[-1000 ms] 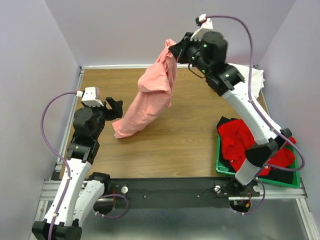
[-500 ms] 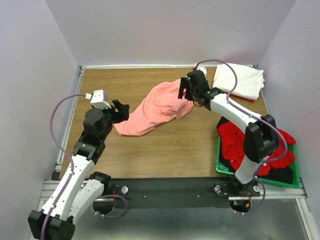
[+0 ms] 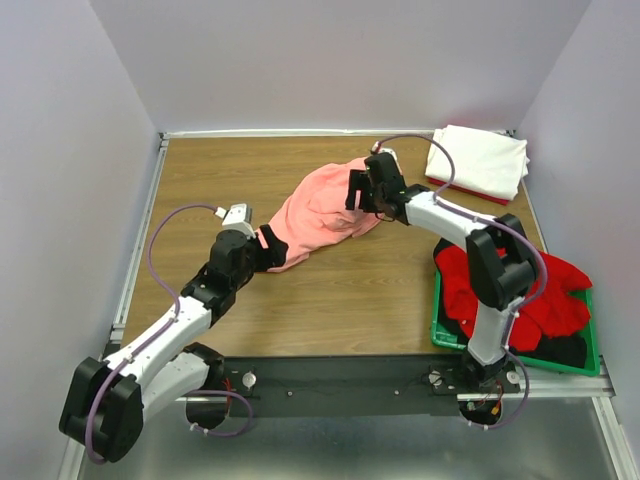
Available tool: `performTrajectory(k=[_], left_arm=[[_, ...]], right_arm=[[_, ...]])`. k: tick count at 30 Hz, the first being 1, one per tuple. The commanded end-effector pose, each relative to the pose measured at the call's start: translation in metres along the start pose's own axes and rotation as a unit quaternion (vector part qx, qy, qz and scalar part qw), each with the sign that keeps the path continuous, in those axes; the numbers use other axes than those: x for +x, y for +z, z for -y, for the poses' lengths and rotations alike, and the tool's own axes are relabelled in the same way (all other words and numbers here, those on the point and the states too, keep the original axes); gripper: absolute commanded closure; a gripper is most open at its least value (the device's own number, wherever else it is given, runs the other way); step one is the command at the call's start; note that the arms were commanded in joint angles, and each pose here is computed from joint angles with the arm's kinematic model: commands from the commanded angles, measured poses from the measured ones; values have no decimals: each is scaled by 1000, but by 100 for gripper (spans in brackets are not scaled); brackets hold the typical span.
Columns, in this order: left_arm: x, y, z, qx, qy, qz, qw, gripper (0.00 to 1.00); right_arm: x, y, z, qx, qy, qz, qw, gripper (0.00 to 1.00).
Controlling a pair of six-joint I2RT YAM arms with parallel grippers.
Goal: Fold and stack the t-shirts
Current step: Flatten the tshirt out
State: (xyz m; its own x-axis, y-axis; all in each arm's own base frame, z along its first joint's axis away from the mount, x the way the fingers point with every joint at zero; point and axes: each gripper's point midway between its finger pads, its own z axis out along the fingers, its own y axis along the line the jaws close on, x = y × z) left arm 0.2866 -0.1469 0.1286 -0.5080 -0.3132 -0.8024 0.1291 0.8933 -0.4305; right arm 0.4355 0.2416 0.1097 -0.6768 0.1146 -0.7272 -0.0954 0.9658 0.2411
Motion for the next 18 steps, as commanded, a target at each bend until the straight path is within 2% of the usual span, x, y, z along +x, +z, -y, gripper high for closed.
performTrajectory(k=[1, 5, 12, 14, 18], left_arm=[[-10, 0, 14, 35, -13, 32, 999, 20], [4, 7, 8, 38, -18, 28, 999, 18], [30, 35, -4, 23, -6, -13, 1000, 17], [28, 41, -5, 21, -2, -12, 1000, 16], [18, 50, -22, 4, -5, -4, 1000, 15]], right_arm=[[23, 36, -11, -25, -13, -35, 999, 16], [44, 40, -22, -57, 0, -71, 996, 32], [84, 16, -57, -108, -1, -117, 987, 41], [97, 8, -67, -121, 6, -134, 983, 44], [138, -23, -109, -175, -4, -178, 968, 45]])
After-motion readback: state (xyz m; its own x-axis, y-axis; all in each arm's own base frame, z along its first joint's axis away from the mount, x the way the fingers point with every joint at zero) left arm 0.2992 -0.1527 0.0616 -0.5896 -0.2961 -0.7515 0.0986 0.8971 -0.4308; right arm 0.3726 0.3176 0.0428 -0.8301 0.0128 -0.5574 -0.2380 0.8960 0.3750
